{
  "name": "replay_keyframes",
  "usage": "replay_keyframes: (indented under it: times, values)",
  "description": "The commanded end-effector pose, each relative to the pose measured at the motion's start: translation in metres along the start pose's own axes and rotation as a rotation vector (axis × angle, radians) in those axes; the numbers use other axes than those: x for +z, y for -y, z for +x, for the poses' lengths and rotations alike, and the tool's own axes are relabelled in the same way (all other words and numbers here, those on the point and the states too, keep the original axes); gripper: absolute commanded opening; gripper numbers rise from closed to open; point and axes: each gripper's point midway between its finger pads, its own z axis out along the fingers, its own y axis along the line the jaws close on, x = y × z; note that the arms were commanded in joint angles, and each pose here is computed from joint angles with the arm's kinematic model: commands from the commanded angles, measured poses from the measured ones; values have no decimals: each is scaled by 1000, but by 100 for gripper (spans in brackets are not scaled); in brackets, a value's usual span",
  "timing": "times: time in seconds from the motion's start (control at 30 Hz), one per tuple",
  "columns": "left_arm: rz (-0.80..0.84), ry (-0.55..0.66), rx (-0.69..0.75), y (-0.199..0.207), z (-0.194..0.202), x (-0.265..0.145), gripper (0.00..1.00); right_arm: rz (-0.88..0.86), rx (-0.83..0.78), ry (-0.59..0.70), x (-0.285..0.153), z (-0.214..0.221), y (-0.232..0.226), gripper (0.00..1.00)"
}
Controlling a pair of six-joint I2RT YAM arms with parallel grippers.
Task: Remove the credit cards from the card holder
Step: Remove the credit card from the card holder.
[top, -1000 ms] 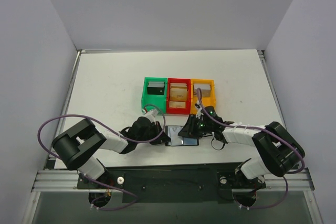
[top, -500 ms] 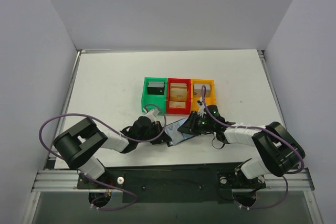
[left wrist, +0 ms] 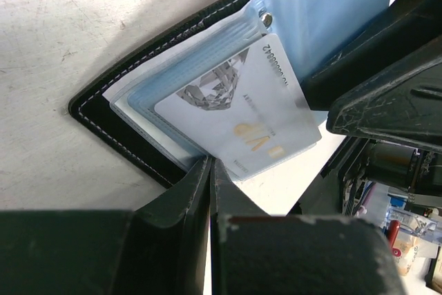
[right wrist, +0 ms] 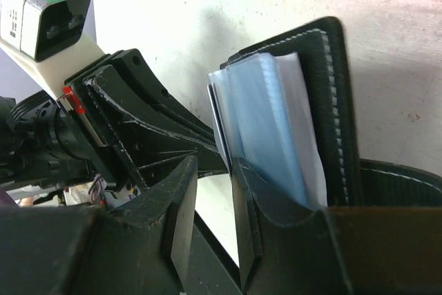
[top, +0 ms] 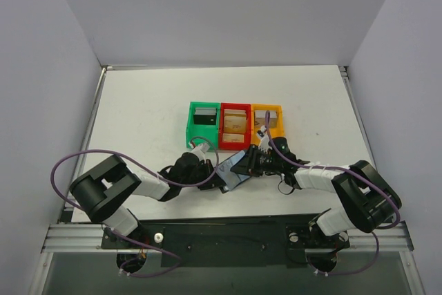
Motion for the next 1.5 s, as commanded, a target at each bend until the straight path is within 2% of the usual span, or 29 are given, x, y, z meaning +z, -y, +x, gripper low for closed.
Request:
replay_keyframes:
  times: [0.0, 0.37, 0.9, 1.03, 1.33, 1.47]
  values:
    - [-86, -7, 27, -23, 2, -4, 12, -62, -39, -133, -5, 25, -15, 23]
    - [-77, 6, 41, -21, -4, -17, 13, -3, -71, -190, -4, 40, -4, 24]
    - [-45, -12, 27, -18, 1, -10, 13, -30, -22, -158, 8, 34, -10, 25]
    - [-38, -14, 26, -16, 2, -8, 13, -34, -16, -158, 10, 33, -12, 28]
    - [-35, -21, 29, -14, 5, -7, 13, -53, -19, -153, 9, 32, -19, 28]
    - [-45, -9, 30, -16, 2, -9, 13, -16, -28, -152, 4, 33, -13, 32]
